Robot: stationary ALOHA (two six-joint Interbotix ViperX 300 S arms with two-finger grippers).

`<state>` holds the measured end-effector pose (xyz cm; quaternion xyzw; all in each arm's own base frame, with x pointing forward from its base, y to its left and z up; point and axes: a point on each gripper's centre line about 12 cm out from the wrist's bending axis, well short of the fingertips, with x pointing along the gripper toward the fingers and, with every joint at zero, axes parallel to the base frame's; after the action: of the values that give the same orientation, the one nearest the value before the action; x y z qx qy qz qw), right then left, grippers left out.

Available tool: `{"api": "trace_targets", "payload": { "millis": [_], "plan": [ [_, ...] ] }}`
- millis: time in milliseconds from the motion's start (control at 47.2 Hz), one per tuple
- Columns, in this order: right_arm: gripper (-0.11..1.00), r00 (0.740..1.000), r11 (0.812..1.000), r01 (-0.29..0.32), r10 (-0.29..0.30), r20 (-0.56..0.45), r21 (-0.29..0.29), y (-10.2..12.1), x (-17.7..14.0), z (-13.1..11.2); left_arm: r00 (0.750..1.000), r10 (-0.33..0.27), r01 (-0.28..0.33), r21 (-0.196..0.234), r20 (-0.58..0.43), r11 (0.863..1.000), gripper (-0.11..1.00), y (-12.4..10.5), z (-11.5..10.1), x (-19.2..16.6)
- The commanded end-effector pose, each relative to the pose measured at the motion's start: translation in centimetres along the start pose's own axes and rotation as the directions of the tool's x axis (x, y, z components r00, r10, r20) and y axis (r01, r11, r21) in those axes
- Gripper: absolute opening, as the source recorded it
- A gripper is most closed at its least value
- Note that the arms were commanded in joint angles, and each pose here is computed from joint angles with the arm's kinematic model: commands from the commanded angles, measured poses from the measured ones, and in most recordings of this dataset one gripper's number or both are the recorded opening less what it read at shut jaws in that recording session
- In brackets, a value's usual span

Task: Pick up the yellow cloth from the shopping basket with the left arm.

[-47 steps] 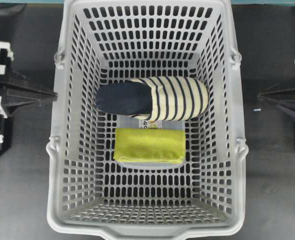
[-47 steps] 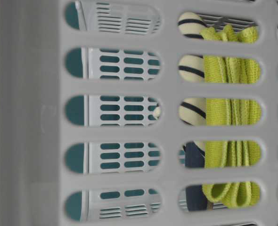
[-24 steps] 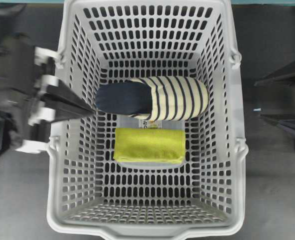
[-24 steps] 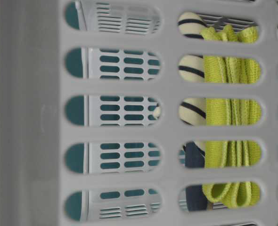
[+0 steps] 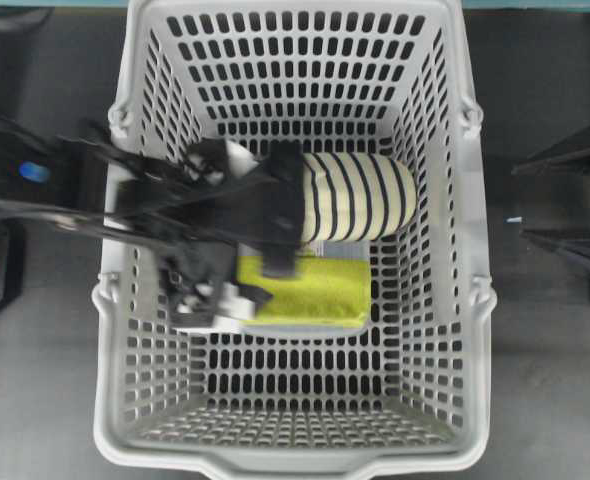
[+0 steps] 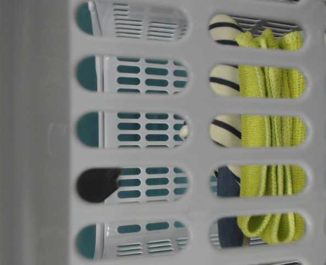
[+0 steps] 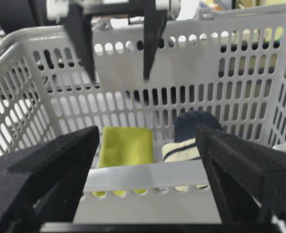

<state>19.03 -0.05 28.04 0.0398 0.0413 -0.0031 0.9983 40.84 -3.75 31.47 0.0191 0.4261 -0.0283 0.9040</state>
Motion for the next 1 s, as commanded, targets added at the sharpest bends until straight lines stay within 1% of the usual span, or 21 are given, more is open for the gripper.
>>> {"api": "trace_targets", "payload": {
  "millis": [0, 127, 148, 254, 466, 593, 742, 805, 869, 911, 975],
  "plan": [
    [0.77, 1.000, 1.000, 0.001, -0.001, 0.015, 0.005, 0.0, 0.1, 0.6, 0.999, -0.006, 0.007, 0.020, -0.035, 1.000, 0.91, -0.8, 1.5, 2.1],
    [0.77, 1.000, 1.000, 0.001, -0.001, 0.008, 0.005, 0.0, 0.1, 0.3, 0.995, -0.016, 0.020, 0.040, -0.094, 0.999, 0.88, -2.0, 1.5, 5.3],
    [0.77, 1.000, 1.000, 0.001, -0.001, 0.003, 0.003, 0.0, 0.1, 0.2, 0.994, -0.016, 0.020, 0.037, -0.105, 0.999, 0.88, -2.0, 1.4, 5.7],
    [0.77, 1.000, 1.000, 0.003, -0.003, 0.002, 0.003, 0.0, 0.1, 0.2, 0.988, -0.013, 0.019, 0.036, -0.155, 0.999, 0.89, -2.1, 0.4, 7.8],
    [0.77, 1.000, 1.000, 0.006, -0.006, 0.002, 0.004, -0.1, 0.0, 0.2, 0.971, -0.007, 0.017, 0.038, -0.238, 0.999, 0.89, -2.1, -1.9, 10.5],
    [0.77, 1.000, 1.000, 0.006, -0.006, 0.002, 0.004, -0.1, -0.1, 0.0, 0.972, -0.007, 0.017, 0.041, -0.236, 0.999, 0.89, -2.1, -1.8, 10.4],
    [0.77, 1.000, 1.000, 0.006, -0.006, 0.008, 0.004, -0.1, -0.2, 0.2, 0.985, -0.011, 0.019, 0.044, -0.173, 0.999, 0.89, -2.0, 0.0, 8.4],
    [0.77, 1.000, 1.000, 0.005, -0.005, 0.013, 0.004, -0.1, -0.2, 0.2, 0.991, -0.011, 0.017, 0.041, -0.137, 0.999, 0.89, -1.9, 1.0, 7.3],
    [0.77, 1.000, 1.000, 0.005, -0.005, 0.016, 0.004, -0.1, -0.3, 0.3, 0.993, -0.013, 0.017, 0.036, -0.117, 0.999, 0.89, -1.8, 1.6, 6.8],
    [0.77, 1.000, 1.000, 0.005, -0.005, 0.016, 0.004, -0.1, -0.3, 0.2, 0.993, -0.009, 0.013, 0.033, -0.114, 0.999, 0.89, -1.6, 1.7, 6.6],
    [0.77, 1.000, 1.000, 0.005, -0.005, 0.017, 0.004, -0.1, -0.3, 0.3, 0.991, -0.005, 0.008, 0.026, -0.137, 1.000, 0.89, -1.3, 1.2, 6.9]
  ]
}}
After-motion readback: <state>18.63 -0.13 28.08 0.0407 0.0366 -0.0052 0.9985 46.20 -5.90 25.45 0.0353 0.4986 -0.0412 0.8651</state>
